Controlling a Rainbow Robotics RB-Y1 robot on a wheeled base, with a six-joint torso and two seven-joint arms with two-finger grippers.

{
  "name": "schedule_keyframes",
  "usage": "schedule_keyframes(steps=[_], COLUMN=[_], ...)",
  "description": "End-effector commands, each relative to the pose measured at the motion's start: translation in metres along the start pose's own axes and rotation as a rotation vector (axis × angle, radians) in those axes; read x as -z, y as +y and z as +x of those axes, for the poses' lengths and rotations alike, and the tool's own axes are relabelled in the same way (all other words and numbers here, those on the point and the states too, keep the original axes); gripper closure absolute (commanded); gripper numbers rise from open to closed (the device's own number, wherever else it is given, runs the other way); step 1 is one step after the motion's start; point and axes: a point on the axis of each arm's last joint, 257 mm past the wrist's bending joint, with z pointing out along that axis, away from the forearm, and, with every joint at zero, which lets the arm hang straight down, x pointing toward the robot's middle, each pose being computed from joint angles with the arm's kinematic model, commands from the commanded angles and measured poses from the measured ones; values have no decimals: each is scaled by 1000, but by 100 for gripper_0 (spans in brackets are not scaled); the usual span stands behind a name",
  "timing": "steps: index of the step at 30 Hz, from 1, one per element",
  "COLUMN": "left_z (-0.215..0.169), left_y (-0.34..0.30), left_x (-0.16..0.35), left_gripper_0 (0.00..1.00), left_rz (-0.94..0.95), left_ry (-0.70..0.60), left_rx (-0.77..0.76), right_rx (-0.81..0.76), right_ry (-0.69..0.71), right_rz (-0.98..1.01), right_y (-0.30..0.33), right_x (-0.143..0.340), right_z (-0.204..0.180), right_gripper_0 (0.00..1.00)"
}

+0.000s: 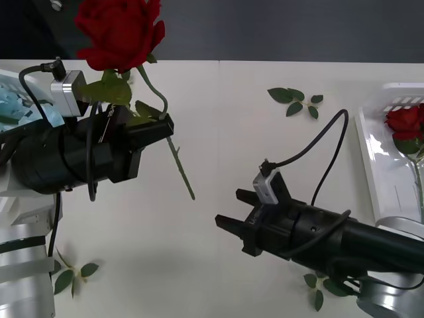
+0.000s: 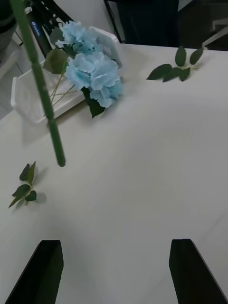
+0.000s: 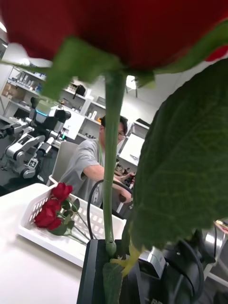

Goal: Put the red flowers into the right box and the blue flowers into the left box

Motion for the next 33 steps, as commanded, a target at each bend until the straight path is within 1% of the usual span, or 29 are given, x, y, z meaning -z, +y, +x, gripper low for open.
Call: schedule_keyframes(steps=[1, 5, 12, 27, 33], left_z=[-4, 0, 2, 11, 13], left_y=[-8, -6, -5, -3, 1], left_x=[-5, -8, -12, -16, -17], left_gripper_0=[100, 100, 100, 100, 100], left_rz=[38, 36, 38, 36, 23], left_ry=[-17, -4, 4, 37, 43], left_rx=[-48, -49, -60, -100, -104], right_rx=[94, 103, 107, 84, 86], right_ry=[-94, -162, -200, -314, -323], right_rz=[-41, -54, -67, -133, -119], right_y=[12, 18, 23, 48, 42], right_x=[-20, -40, -59, -58, -57], right_z=[-26, -39, -56, -88, -92], right_gripper_0=[34, 35, 34, 34, 34])
